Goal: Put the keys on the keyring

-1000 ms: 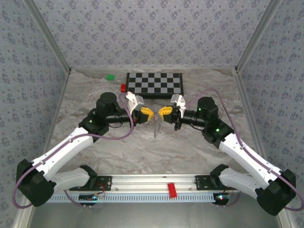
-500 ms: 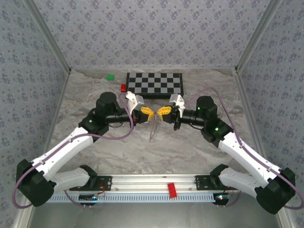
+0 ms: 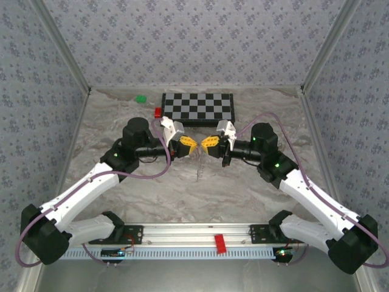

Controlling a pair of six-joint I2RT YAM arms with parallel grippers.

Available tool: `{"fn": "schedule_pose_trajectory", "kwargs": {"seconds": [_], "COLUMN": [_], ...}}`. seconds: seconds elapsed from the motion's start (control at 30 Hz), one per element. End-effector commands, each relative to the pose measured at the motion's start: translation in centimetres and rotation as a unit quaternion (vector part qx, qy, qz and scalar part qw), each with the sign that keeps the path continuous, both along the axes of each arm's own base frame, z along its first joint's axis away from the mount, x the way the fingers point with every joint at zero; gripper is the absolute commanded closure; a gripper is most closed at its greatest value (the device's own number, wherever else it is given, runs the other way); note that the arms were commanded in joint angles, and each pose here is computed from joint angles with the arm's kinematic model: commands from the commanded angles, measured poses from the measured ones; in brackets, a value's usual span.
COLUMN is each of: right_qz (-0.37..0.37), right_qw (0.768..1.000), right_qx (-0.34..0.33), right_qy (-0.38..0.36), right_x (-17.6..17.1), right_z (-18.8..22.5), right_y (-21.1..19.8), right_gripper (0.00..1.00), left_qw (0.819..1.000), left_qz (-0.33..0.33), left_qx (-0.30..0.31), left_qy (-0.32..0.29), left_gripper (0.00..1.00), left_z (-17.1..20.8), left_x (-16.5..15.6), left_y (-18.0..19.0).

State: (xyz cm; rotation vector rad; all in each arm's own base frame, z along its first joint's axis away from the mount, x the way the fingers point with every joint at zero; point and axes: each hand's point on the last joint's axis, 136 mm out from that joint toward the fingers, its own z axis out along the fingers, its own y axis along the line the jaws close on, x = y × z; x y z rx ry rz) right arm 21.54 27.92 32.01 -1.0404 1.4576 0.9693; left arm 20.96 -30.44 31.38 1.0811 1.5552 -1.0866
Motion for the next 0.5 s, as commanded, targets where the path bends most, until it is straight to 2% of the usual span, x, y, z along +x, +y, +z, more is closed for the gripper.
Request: {"fn": "schedule_pose_trajectory", "kwargs": {"seconds": [0.0,0.3,0.47], "right_qz": [-0.005,-0.007,0.0], "right_qw": [0.999,0.999,0.999], "right_qx": [0.018,0.018,0.017], "right_qy": [-0.029,-0.031,-0.027], "right_x": [-0.34,-0.31,-0.34], "right_z": [2.34,2.32,2.27], "right_y": [-0.26,-0.34,-0.14], "right_gripper": [1.0,1.0,1.0], "left_qw": [1.0,0.999,1.0], "left_qz": [0.0,0.015,-0.002], "left_qx": [-0.017,-0.017,-0.018], "left_qy": [-0.024,-0.029,-0.025], "left_gripper": [1.0,1.0,1.0], "left_z": [1.99,2.03,2.05], "left_x": [-0.23,0.16,-0.35], "left_y": [0.17,0.45,0.22]}}
